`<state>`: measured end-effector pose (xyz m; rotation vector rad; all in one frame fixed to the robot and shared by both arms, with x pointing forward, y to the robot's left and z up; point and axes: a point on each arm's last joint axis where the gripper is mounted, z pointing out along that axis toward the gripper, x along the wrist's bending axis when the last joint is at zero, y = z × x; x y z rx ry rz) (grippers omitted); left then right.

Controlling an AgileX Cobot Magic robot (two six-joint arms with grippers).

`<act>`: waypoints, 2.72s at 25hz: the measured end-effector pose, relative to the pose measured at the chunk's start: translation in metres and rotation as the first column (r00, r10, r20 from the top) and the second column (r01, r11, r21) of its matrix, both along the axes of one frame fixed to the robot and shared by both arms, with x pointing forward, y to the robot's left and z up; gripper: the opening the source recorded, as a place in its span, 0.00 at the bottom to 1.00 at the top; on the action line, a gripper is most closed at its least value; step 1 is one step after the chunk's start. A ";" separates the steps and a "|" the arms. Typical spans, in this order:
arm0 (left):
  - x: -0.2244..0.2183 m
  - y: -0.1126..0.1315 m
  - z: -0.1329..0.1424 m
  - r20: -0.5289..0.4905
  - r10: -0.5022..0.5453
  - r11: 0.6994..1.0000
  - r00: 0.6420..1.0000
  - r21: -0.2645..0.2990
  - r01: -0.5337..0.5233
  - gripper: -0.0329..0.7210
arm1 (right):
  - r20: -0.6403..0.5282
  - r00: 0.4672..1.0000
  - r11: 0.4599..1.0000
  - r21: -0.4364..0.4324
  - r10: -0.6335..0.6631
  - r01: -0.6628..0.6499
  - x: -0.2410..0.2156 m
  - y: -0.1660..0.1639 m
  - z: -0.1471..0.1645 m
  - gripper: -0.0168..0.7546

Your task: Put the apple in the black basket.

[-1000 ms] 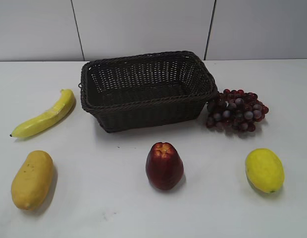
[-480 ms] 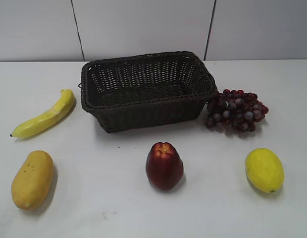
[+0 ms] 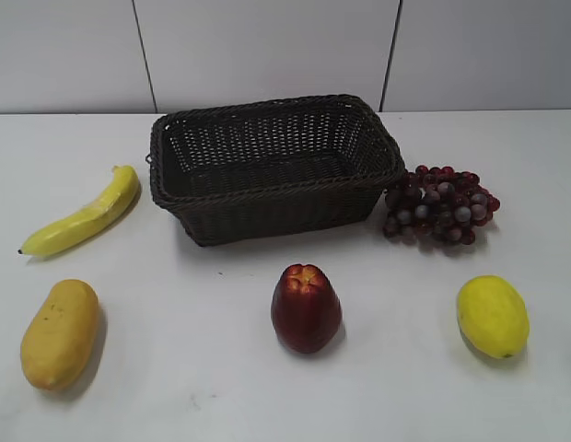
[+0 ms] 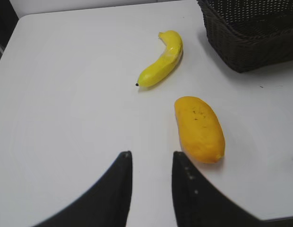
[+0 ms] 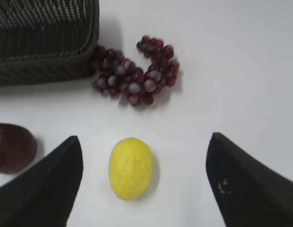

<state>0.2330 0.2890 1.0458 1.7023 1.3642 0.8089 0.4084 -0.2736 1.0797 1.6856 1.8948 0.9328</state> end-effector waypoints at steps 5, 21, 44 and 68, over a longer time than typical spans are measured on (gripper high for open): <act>0.000 0.000 0.000 0.000 0.000 1.000 1.000 0.000 0.000 0.34 | -0.153 0.970 0.982 -0.004 0.187 -0.190 0.040 0.037 -0.012 0.79; 0.000 0.000 0.000 0.000 0.000 1.000 1.000 0.000 0.000 0.34 | -0.392 0.776 0.819 -0.089 0.494 -0.567 0.068 0.205 -0.051 0.81; 0.000 0.000 0.000 0.000 0.000 1.000 1.000 0.000 0.000 0.34 | -0.622 0.701 0.838 -0.128 0.348 -0.530 0.111 0.245 -0.148 0.88; 0.000 0.000 0.000 0.000 0.000 1.000 1.000 0.000 0.000 0.34 | -0.622 0.689 0.823 -0.122 0.372 -0.555 0.132 0.266 -0.082 0.77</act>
